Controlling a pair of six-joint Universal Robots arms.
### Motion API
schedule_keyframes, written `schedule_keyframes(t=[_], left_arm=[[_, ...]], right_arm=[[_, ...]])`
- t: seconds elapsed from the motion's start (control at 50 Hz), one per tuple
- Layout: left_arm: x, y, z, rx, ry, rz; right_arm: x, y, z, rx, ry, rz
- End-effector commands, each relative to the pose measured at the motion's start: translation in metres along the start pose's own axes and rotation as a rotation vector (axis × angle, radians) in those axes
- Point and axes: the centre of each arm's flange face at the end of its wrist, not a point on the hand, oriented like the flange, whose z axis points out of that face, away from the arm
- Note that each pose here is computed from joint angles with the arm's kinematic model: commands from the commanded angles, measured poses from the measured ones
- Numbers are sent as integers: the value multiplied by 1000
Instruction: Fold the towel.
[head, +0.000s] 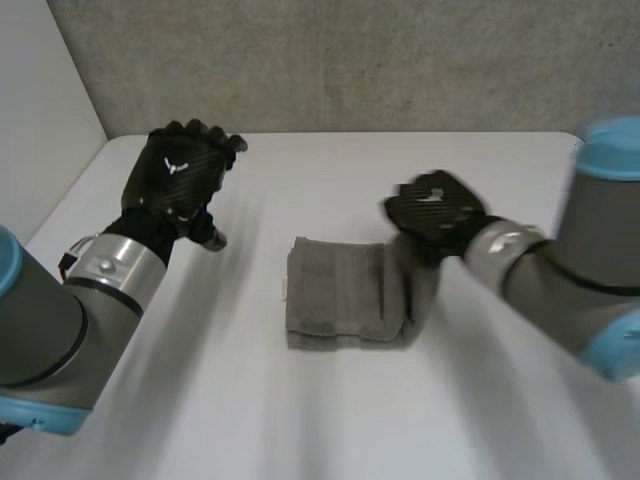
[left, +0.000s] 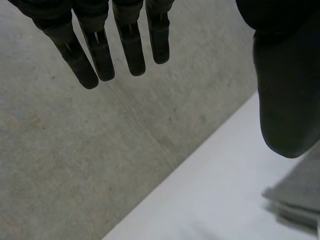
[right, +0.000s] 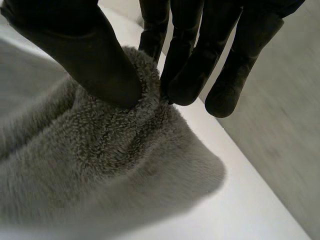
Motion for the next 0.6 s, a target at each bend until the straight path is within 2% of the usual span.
schedule_keyframes(t=[0.02,0.1,0.2,0.28,0.38,0.42,0.6], left_arm=[[-7,-13,13,47,-19,-103],[-11,-19,18,57,-35,-142],[-9,-15,23,46,-31,-147],[-2,-13,26,44,-13,-151],[29,-5,32,27,66,-167],[29,-5,32,27,66,-167],[84,36,26,-100,197,-185]], right_arm=[[-106,-30,18,106,-239,-56],[-125,-22,21,80,-278,-51],[-115,-17,22,23,-199,40],[-68,-37,10,48,-45,201],[-30,-30,1,36,34,342],[-22,-21,-1,13,45,389],[-20,10,4,-67,49,418]])
